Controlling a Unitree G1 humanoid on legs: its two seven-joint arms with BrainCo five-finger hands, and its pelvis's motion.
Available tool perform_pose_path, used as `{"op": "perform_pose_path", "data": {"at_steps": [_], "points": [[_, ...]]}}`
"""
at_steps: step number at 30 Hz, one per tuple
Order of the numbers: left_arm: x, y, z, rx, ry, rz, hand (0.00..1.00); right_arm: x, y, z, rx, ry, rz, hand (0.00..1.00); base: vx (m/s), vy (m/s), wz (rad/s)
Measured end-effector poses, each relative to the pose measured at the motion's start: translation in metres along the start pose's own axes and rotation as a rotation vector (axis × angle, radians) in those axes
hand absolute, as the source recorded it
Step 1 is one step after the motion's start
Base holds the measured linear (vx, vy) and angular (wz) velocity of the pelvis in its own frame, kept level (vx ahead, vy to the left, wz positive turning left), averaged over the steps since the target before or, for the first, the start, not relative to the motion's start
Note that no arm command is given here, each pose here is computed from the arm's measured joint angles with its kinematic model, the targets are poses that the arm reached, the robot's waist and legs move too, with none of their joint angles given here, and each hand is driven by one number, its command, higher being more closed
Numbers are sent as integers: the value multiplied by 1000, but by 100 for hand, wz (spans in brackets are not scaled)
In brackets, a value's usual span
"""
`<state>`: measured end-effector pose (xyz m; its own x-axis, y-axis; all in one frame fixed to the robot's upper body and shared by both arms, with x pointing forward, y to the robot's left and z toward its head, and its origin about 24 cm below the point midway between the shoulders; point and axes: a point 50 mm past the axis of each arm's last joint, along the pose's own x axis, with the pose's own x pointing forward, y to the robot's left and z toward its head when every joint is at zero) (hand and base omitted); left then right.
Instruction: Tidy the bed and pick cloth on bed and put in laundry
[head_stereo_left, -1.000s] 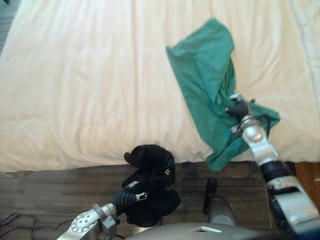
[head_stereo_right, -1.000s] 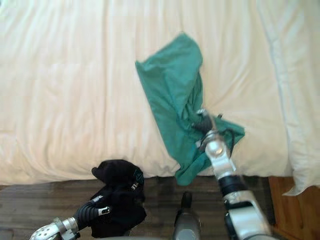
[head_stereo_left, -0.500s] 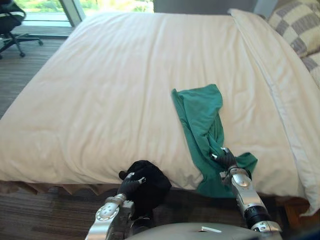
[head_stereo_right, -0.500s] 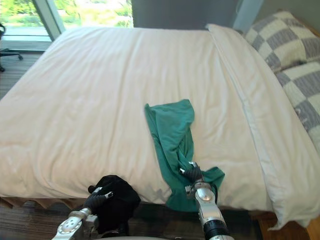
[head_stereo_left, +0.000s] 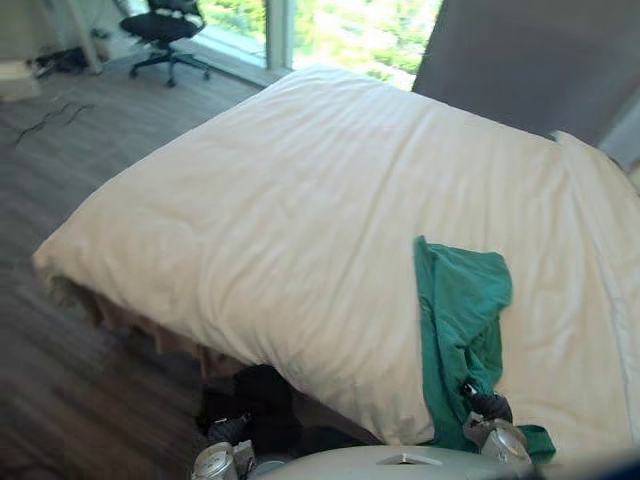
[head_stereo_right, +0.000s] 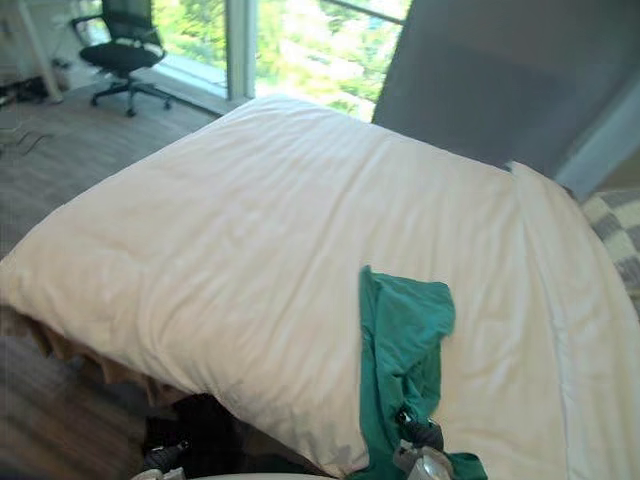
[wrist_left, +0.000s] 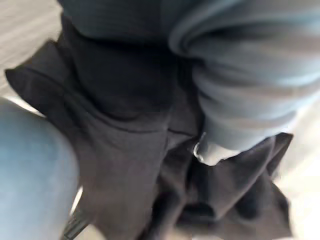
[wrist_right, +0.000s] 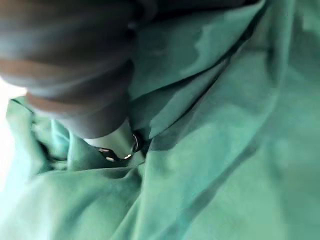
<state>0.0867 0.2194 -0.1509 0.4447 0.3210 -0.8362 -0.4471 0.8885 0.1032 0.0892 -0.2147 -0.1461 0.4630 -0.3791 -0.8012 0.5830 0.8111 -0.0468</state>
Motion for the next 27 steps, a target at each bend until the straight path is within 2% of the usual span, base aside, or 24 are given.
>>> {"op": "perform_pose_path", "data": {"at_steps": [6,9,12,15,19,22,24,27], "points": [[3,-11,23,-68,-94,3,100,-6,-15,4,3,-61,-44,100,16,-120,75],[3,-15,24,-50,-99,7,100,-9,-24,-3,-9,-46,-74,100,41,-21,43],[2,-21,29,-42,-120,-14,100,-10,-40,-1,-79,-40,-131,100,-15,14,70],[2,-24,34,-105,-139,1,100,-12,-54,-2,-109,-35,-190,100,-50,30,109],[0,-30,43,-69,-184,-24,100,-18,-79,3,-208,-28,-271,100,31,114,100],[1,-31,44,13,-187,-51,100,-22,-90,-1,-276,-2,-284,100,-15,107,94],[0,-32,43,21,-187,-54,100,-25,-96,-3,-290,11,-293,100,-6,111,98],[0,-28,49,17,-213,-52,100,-35,-84,-1,-315,-43,-235,100,117,66,67]]}}
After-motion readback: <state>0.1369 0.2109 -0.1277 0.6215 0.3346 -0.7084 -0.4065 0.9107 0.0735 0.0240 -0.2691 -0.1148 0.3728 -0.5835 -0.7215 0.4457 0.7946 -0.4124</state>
